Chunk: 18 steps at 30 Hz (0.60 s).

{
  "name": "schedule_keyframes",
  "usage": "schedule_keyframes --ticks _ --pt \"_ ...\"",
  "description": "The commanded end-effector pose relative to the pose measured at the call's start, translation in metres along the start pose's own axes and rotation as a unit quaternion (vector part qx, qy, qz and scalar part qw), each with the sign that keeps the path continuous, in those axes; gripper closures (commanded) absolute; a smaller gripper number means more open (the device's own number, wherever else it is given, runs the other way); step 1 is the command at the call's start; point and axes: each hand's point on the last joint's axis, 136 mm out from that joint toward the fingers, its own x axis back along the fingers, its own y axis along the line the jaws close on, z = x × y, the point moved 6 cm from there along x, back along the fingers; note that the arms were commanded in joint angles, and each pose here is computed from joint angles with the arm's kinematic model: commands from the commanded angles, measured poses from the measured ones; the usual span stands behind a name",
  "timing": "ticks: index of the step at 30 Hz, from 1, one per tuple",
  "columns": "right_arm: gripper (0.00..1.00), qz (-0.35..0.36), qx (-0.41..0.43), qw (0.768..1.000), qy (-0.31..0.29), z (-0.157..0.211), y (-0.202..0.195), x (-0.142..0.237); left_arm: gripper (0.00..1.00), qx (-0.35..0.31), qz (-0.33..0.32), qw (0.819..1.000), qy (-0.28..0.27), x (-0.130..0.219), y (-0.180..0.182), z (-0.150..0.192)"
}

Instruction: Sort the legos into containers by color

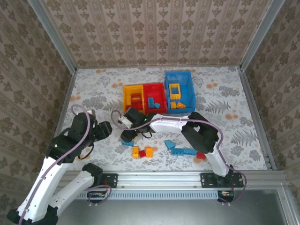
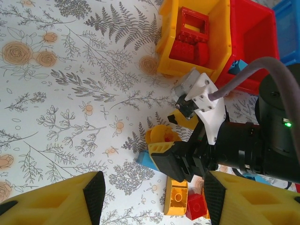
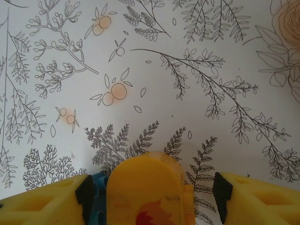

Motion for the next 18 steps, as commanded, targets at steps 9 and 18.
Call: schedule_keyframes --ticks 9,18 --pt "0.42 0.048 -0.053 0.997 0.034 0.02 -0.032 0.009 0.38 0.003 0.014 1.0 0.011 -0.006 -0.004 0.004" --pt "0.54 0.063 -0.069 0.995 0.038 0.034 -0.044 0.018 0.38 0.005 0.071 0.997 0.04 -0.027 -0.021 0.009"
